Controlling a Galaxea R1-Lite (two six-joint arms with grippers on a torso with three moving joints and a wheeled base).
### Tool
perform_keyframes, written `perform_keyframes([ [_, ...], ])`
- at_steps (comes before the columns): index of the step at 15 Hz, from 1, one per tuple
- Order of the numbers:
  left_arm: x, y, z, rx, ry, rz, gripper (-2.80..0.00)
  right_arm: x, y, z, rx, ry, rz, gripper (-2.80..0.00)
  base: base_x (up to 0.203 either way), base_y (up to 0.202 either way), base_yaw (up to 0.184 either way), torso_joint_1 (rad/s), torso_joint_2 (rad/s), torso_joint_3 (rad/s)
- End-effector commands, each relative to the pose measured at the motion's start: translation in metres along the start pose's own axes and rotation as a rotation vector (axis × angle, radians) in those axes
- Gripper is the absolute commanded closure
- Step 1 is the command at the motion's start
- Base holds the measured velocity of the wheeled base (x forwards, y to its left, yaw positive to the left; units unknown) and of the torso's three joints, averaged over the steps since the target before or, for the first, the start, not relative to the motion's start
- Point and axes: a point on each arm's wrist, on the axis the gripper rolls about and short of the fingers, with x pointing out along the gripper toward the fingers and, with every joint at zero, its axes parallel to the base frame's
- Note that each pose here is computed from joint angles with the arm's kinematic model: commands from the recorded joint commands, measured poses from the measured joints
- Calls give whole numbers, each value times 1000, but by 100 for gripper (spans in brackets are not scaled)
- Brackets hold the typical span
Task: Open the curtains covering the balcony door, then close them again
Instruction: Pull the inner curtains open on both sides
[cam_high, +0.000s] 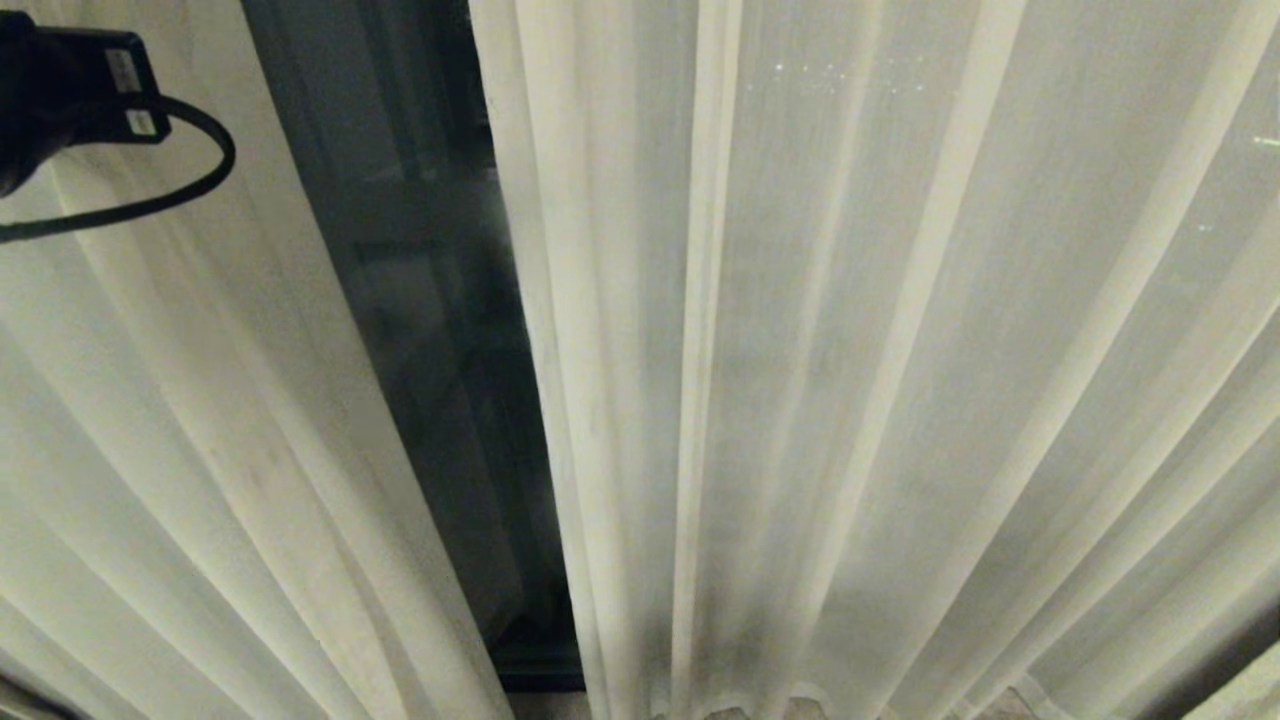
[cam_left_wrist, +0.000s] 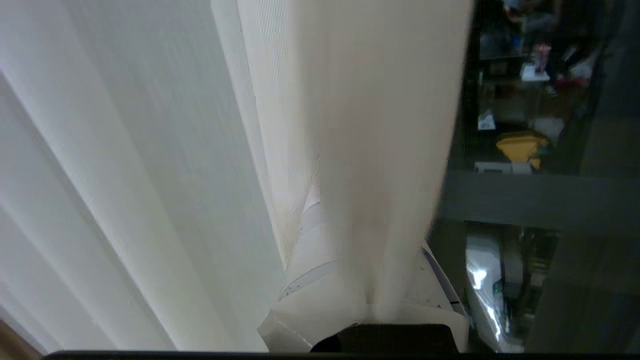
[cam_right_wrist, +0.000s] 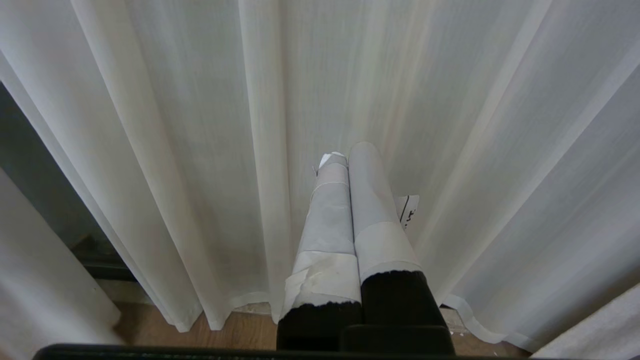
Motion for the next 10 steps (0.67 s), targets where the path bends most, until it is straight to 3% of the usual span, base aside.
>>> perform_keyframes([
  [1,-2,1,2,-14,-15,-25,0,0,0,0,-1,1,1,0,0,0,0,0,0,0],
  [3,-1,0,3,-26,-29,-81,0,0,0,0,-1,1,1,0,0,0,0,0,0,0],
  [10,-1,-1,3,-28,-30,-84,0,0,0,0,-1,1,1,0,0,0,0,0,0,0],
])
